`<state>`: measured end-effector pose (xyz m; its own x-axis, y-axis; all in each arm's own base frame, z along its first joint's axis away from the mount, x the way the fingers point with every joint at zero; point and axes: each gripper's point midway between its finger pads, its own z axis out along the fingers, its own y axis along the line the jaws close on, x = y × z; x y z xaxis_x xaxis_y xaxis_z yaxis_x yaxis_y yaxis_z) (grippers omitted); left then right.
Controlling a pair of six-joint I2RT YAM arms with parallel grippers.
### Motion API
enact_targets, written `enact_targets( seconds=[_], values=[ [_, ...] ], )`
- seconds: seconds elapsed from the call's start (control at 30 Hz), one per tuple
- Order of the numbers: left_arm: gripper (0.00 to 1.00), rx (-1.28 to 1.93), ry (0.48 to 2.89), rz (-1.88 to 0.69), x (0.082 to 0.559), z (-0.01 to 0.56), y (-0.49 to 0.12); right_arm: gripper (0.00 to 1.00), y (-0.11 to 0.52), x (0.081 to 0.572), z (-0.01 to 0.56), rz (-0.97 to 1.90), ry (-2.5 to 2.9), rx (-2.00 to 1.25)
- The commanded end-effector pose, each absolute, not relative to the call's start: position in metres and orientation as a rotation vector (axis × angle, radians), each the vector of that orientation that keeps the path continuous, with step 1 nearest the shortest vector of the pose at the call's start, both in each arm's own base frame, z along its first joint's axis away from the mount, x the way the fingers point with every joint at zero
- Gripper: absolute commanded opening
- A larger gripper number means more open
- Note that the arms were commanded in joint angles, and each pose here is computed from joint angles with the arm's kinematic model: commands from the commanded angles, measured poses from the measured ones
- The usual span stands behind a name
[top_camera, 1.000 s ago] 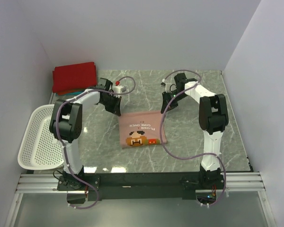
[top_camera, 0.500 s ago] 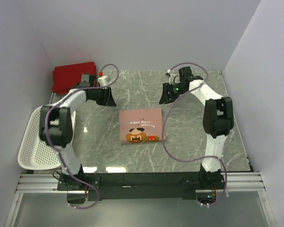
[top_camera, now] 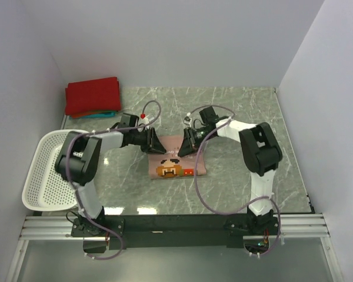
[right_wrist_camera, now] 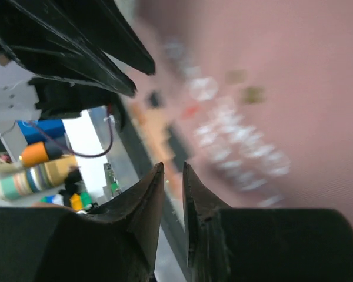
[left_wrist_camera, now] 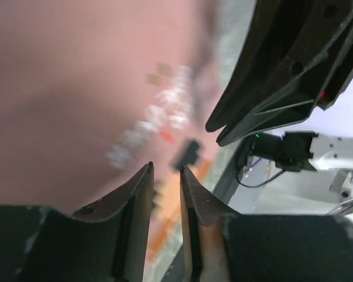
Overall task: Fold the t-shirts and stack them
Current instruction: Fold the tshirt
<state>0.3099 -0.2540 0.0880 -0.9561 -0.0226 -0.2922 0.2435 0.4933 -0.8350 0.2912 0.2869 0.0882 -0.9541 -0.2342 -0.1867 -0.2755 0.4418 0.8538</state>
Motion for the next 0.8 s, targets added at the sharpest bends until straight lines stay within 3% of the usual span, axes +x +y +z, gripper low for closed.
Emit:
enact_targets(
  seconds=[0.0,0.17,0.33,0.47,0.57,0.77],
  values=[
    [0.29,0.103,2.482,-1.439,0.344,0.067,-0.249,0.26,0.281,0.319,0.061,1.544,2.639,-0.370],
    [0.31,0.070,2.583,-1.320,0.368,0.023,-0.216,0.25,0.247,0.350,0.019,1.329,2.720,-0.277],
    [0.34,0.155,2.522,-1.366,0.351,0.053,-0.203,0.25,0.238,0.341,0.081,1.360,2.627,-0.369],
    [0.33,0.261,2.375,-1.559,0.303,0.114,-0.233,0.28,0.258,0.300,0.130,1.545,2.532,-0.395],
    [0.30,0.313,2.298,-1.660,0.267,0.142,-0.260,0.27,0.279,0.261,0.132,1.647,2.529,-0.421],
    [0.21,0.219,2.380,-1.731,0.241,0.113,-0.284,0.26,0.304,0.224,0.097,1.731,2.622,-0.458]
  ],
)
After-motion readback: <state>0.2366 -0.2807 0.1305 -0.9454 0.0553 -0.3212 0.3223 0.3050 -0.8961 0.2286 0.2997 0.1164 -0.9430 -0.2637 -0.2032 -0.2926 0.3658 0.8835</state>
